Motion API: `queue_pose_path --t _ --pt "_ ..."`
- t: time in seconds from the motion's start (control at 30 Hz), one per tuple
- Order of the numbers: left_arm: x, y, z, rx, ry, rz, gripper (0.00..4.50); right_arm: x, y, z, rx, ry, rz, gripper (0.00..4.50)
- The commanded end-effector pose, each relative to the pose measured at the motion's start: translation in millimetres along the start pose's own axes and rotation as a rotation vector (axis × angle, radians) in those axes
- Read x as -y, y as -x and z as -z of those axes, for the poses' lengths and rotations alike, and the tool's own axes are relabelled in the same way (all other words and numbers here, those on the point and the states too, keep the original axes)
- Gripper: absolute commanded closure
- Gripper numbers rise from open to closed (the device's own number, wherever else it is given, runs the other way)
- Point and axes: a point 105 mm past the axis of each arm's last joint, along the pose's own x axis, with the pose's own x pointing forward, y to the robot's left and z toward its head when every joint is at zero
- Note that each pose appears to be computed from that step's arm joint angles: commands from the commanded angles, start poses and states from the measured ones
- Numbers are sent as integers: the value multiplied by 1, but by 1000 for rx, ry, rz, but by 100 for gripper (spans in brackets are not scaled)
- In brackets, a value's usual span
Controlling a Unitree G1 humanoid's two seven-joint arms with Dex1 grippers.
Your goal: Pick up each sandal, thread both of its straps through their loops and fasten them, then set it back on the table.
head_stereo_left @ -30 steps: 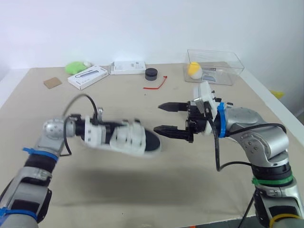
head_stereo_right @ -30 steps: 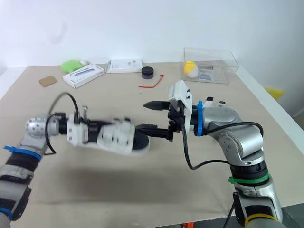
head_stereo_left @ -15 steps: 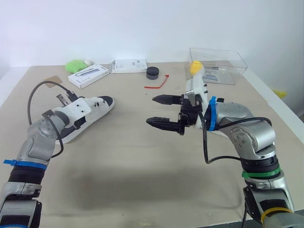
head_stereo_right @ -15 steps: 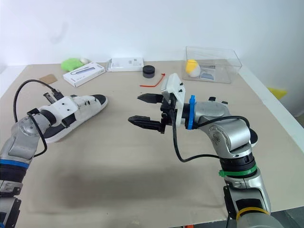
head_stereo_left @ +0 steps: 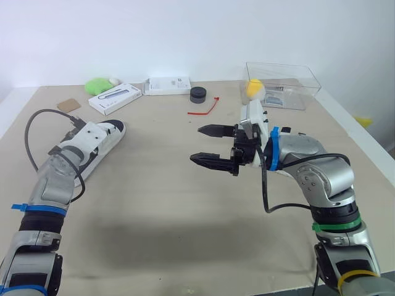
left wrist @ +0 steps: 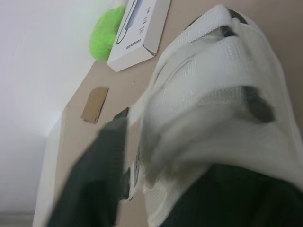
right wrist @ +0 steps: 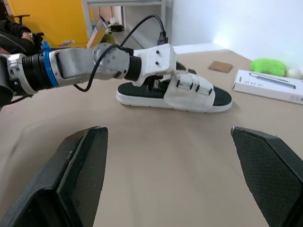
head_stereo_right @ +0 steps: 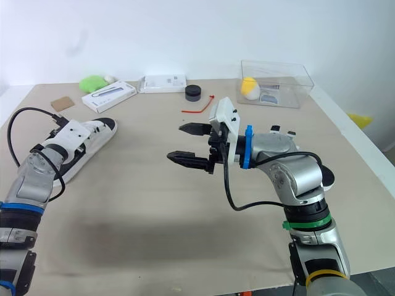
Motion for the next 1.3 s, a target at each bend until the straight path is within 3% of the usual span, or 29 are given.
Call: queue_pose_path --t 0.03,0.1,0.23,0.63,0.73,0.83,0.93,1.0,1.1,1.3 --pt "-13 7 -13 45 43 -19 3 -4 0 -9 18 44 -11 0" --pt "-15 14 -15 40 39 15 1 -3 1 -9 15 44 -11 0" --pt "-21 32 -14 19 -133 87 1 -3 1 -8 12 42 -16 0" --pt "-42 65 -23 3 -132 220 1 -3 -1 -6 5 39 -37 0" --pt "-55 77 -47 115 42 241 1 -1 2 -5 8 27 -26 0" --pt "-53 106 -97 411 288 387 1 3 11 -12 54 -20 0 0" --pt "-54 133 -127 658 548 513 1 12 22 -8 33 -46 49 0" --pt "-41 138 -118 659 595 553 1 17 35 11 -52 -84 93 0" --pt "-19 141 -97 561 602 635 1 16 54 36 -169 -129 116 0" --pt "6 148 -59 414 562 710 1 26 89 48 -243 -182 224 0"
